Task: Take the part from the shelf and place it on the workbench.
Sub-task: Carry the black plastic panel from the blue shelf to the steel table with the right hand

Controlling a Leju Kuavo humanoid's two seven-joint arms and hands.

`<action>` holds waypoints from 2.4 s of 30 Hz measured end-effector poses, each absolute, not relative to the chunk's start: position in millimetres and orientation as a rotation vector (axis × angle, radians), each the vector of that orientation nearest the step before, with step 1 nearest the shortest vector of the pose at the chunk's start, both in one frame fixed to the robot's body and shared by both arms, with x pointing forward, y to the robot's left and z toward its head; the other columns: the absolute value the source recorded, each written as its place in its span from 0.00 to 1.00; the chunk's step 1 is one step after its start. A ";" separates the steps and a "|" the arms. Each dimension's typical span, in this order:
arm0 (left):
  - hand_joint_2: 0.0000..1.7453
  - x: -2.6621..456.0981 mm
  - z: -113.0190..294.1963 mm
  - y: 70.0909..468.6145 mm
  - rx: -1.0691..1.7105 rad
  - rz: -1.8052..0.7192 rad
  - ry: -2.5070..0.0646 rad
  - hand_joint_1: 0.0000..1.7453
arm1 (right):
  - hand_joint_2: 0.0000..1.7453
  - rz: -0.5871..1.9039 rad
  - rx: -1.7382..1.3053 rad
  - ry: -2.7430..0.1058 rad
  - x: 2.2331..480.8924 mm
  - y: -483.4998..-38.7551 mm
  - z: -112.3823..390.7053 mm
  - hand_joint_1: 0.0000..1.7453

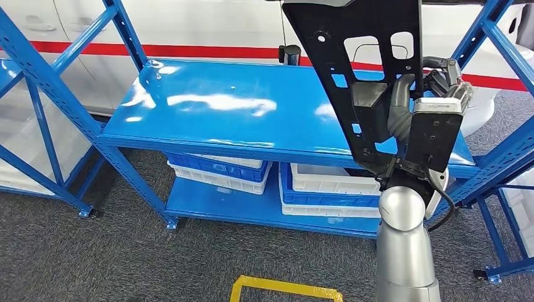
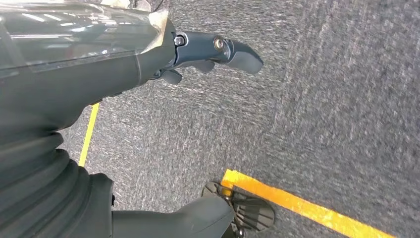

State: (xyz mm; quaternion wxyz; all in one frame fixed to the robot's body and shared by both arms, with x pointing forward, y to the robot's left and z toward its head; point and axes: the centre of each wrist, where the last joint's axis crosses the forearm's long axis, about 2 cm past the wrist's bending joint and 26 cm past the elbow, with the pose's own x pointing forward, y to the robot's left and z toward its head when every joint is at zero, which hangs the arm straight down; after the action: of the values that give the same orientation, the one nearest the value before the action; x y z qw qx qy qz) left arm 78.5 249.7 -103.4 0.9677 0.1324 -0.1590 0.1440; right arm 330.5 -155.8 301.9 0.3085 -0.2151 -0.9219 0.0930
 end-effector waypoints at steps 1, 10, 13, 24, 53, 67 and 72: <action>1.00 78.5 -103.4 249.4 0.267 0.291 -0.321 0.00 | 1.00 0.245 -0.569 -2.436 330.4 -156.2 301.6 1.00; 1.00 77.7 -103.5 249.2 0.269 0.322 -0.309 0.00 | 1.00 0.241 -0.525 -2.437 330.0 -157.6 299.3 1.00; 1.00 76.8 -103.7 250.0 0.275 0.341 -0.302 0.00 | 1.00 0.234 -0.499 -2.441 330.1 -154.8 301.8 1.00; 1.00 71.5 -104.7 252.0 0.286 0.350 -0.276 0.00 | 1.00 0.219 -0.465 -2.430 333.2 -151.5 303.7 1.00; 1.00 68.9 -105.1 251.5 0.290 0.426 -0.271 0.00 | 1.00 0.205 -0.458 -2.374 339.5 -159.0 290.0 1.00; 1.00 72.5 -104.4 250.3 0.291 0.394 -0.295 0.00 | 1.00 0.175 -0.340 -2.308 339.9 -158.7 272.1 1.00; 1.00 72.2 -104.3 249.6 0.295 0.394 -0.271 0.00 | 1.00 0.166 -0.339 -2.291 341.5 -161.3 267.7 1.00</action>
State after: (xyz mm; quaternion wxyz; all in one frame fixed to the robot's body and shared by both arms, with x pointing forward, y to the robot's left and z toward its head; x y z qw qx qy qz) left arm 72.2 249.6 -104.3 0.9608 0.1457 -0.1340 0.1942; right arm 341.5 -161.3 267.7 0.3985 -0.1340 -0.9050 0.0657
